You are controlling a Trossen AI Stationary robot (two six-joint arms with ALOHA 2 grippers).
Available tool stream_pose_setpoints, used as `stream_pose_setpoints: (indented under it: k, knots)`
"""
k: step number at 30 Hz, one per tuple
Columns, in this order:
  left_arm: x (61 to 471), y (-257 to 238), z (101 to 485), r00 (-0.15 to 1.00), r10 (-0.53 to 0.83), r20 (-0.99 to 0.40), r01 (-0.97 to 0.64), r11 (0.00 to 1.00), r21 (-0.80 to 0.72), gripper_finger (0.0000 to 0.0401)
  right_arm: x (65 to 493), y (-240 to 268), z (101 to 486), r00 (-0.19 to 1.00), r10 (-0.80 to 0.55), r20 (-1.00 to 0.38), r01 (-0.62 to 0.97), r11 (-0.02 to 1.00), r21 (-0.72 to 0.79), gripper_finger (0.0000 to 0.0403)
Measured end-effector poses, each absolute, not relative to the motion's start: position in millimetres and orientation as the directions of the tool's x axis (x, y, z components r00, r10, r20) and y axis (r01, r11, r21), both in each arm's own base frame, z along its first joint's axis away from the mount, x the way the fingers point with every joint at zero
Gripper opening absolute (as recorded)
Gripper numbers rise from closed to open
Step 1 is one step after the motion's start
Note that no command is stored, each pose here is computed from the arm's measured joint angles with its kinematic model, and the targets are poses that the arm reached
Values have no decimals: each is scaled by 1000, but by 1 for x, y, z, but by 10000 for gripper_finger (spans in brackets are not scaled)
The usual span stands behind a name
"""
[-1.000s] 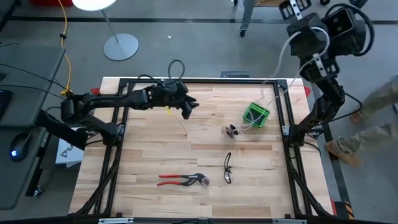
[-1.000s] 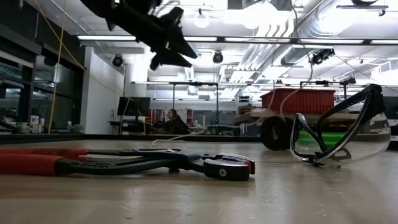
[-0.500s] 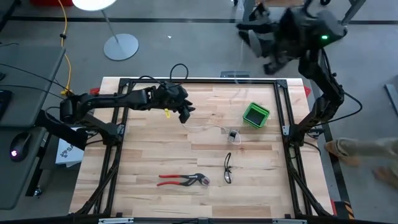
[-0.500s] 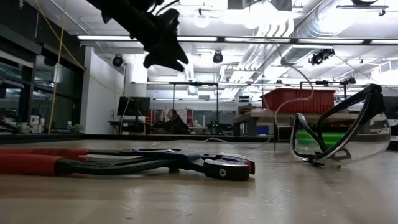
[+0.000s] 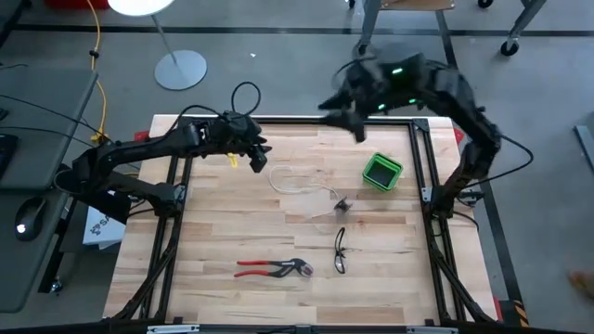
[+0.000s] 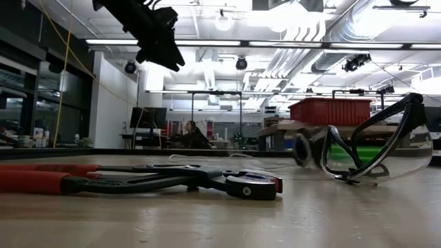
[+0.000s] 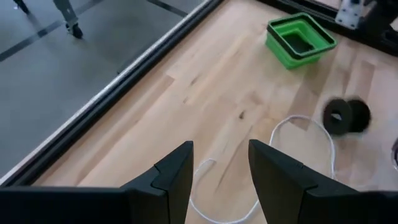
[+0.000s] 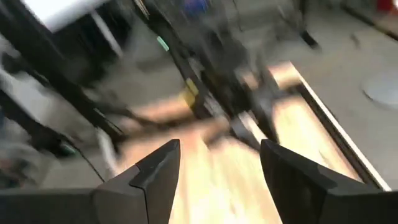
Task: Coil cords
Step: Uncoil the wire from the spool
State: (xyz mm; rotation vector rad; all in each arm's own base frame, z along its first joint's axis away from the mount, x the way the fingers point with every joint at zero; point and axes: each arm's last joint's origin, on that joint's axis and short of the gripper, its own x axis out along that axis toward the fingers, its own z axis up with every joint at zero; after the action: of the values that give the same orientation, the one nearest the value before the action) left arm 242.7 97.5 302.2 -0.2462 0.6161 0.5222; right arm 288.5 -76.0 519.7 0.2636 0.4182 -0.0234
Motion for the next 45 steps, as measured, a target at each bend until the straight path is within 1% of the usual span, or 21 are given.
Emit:
stream_pose_setpoints:
  k: [1, 4, 6, 7, 10, 12, 16, 20, 22, 25, 29, 34, 37, 40, 43, 45]
  knots:
    - [242, 99, 303, 691, 396, -604, -539, 840, -66, 150, 293, -77, 513, 892, 1, -453, 108, 970, 216, 213]
    - [240, 101, 303, 688, 404, -603, -549, 833, -67, 150, 305, -81, 497, 829, -144, -541, 198, 979, 42, 213]
    - [240, 101, 304, 691, 400, -602, -549, 832, -76, 150, 313, -82, 491, 803, -207, -560, 211, 976, -57, 213]
    - [240, 101, 304, 696, 394, -600, -545, 834, -84, 150, 316, -82, 489, 797, -215, -565, 206, 975, -80, 213]
    - [244, 96, 306, 742, 334, -581, -513, 841, -171, 150, 315, -81, 487, 783, -210, -586, 179, 978, -111, 213]
    - [254, 87, 302, 772, 251, -584, -433, 881, -193, 150, 306, -80, 486, 745, -222, -629, 176, 975, -136, 213]
    - [282, 66, 279, 765, 162, -623, -268, 960, -79, 150, 287, -88, 481, 646, -256, -719, 210, 965, -155, 213]
    - [323, 59, 258, 784, 93, -614, -135, 991, -23, 150, 268, -97, 475, 537, -250, -806, 241, 961, -138, 213]
    - [345, 59, 250, 780, 43, -624, -65, 998, -13, 150, 261, -102, 475, 511, -254, -821, 260, 956, -134, 213]
    - [379, 54, 242, 769, -31, -638, 53, 998, 15, 150, 252, -110, 479, 521, -282, -805, 299, 944, -138, 213]
    - [412, 39, 236, 734, -74, -675, 145, 988, 49, 150, 236, -121, 485, 517, -322, -793, 362, 922, -138, 213]
    - [426, 17, 221, 696, -114, -709, 194, 980, 33, 150, 220, -126, 492, 520, -359, -775, 409, 901, -143, 213]
    - [433, 4, 214, 709, -144, -690, 199, 980, 0, 150, 213, -127, 496, 527, -371, -765, 418, 897, -146, 213]
    - [440, -7, 203, 713, -205, -671, 243, 969, -38, 150, 211, -128, 497, 529, -377, -761, 415, 896, -156, 213]
    - [446, -14, 186, 699, -210, -683, 248, 968, -44, 150, 211, -127, 498, 536, -380, -754, 413, 897, -159, 213]
    - [448, -14, 180, 695, -176, -697, 207, 978, -40, 150, 211, -127, 498, 540, -377, -753, 410, 899, -155, 213]
